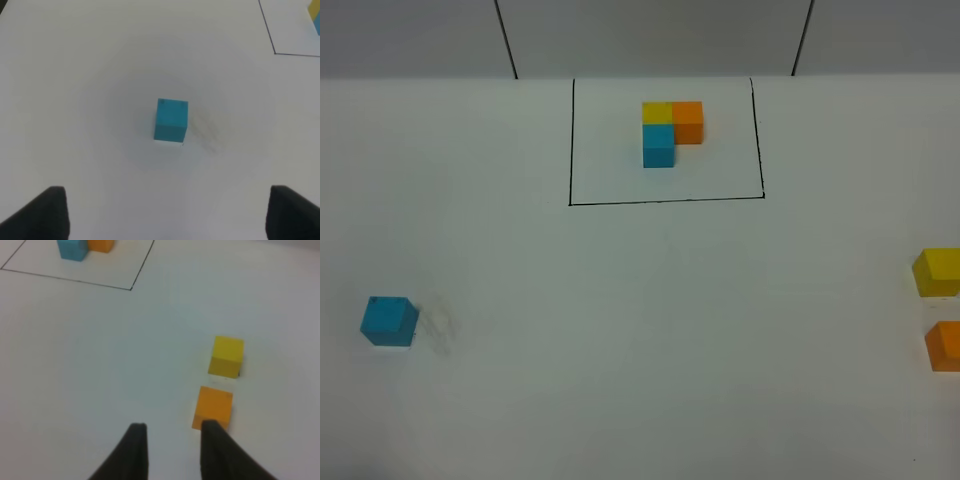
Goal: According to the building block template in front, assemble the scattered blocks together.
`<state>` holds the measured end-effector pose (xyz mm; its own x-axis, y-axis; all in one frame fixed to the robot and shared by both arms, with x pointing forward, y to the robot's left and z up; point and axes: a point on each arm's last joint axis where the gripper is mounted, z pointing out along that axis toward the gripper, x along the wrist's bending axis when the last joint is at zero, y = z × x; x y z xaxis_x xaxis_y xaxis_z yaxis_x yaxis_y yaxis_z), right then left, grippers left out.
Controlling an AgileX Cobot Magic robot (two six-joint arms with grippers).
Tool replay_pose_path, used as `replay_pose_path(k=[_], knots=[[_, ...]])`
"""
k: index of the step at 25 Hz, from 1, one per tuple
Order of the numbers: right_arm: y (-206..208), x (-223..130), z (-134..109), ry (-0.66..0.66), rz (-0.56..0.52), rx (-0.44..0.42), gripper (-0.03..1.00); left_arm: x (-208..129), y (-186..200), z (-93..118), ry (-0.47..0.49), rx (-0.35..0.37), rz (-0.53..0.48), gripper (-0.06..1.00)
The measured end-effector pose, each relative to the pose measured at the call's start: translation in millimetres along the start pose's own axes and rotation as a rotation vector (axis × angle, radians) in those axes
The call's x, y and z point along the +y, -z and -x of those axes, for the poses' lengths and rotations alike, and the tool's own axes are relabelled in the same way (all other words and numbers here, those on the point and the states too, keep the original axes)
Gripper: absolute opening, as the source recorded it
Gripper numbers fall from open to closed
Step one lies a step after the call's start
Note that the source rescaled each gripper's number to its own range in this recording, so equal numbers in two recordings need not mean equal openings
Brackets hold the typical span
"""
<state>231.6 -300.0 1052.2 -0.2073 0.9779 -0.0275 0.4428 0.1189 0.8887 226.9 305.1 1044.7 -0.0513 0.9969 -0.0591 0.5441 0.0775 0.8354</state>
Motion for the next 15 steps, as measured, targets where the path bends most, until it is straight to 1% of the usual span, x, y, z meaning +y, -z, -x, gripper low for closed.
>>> replay_pose_path(k=[15], knots=[[0.0,0.0,0.0,0.000,0.000,0.000,0.00,0.0,0.0,0.0,0.000,0.000,0.000,0.69]])
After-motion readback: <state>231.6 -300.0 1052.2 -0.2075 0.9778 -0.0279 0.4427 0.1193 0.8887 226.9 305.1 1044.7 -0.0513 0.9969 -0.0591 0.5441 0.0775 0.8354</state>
